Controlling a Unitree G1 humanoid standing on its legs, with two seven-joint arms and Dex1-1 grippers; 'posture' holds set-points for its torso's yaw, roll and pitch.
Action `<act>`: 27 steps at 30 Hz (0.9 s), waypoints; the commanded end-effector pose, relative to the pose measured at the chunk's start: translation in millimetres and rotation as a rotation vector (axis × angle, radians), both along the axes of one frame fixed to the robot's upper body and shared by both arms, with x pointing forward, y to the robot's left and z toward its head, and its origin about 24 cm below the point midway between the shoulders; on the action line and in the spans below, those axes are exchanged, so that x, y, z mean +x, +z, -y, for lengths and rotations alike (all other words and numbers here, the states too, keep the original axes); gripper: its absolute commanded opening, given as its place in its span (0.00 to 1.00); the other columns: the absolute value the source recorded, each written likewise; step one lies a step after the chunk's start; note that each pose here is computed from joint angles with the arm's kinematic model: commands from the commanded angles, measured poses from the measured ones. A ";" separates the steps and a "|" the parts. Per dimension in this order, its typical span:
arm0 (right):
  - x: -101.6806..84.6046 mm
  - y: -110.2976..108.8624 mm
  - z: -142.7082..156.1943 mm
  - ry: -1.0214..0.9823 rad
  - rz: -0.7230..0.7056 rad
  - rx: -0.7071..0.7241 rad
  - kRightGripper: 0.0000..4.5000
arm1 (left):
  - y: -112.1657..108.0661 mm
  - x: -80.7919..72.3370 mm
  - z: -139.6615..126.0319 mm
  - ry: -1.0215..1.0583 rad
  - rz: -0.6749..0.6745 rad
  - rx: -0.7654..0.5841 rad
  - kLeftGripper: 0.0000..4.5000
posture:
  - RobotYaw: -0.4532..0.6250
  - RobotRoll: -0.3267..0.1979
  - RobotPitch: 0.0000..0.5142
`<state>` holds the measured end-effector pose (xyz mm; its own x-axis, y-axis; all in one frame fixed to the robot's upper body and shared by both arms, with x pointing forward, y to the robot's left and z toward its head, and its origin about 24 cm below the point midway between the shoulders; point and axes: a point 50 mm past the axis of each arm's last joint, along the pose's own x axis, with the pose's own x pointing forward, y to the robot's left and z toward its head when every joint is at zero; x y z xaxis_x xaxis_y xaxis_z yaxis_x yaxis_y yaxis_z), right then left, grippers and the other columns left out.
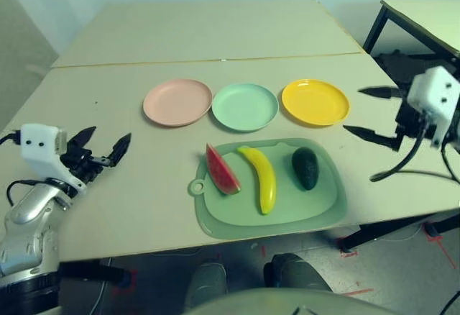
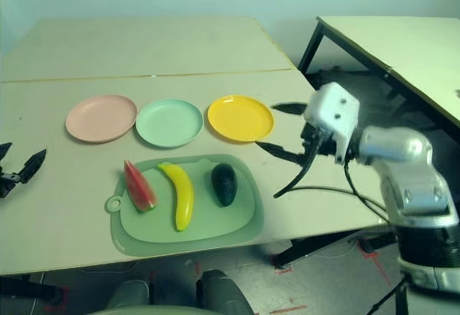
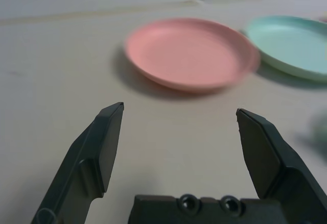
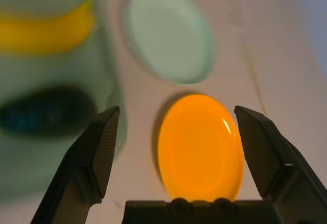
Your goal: Place the fruits into color-matched plates.
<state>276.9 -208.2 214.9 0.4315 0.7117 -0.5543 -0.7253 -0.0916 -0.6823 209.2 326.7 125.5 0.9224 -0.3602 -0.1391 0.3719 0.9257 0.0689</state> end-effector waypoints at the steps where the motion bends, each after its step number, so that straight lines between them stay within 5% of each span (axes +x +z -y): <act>1: 1.4 -7.9 -13.2 0.201 0.028 -0.255 1.00 | 3.9 -2.9 18.7 -0.262 -0.096 -0.023 0.99 | 0.51 0.62 0.10; 6: 2.6 -9.0 -31.2 0.478 0.164 -0.485 1.00 | 10.4 -9.1 40.4 -0.499 -0.185 -0.026 0.99 | 0.52 0.62 0.10; 12: 0.7 -16.9 -32.5 0.610 0.114 -0.644 1.00 | 14.6 -10.4 50.0 -0.600 -0.224 -0.014 0.99 | 0.53 0.62 0.10; 27: 12.6 -46.1 -55.0 0.615 0.048 -0.672 1.00 | 8.6 2.3 19.4 -0.489 -0.161 0.048 0.99 | 0.52 0.62 0.12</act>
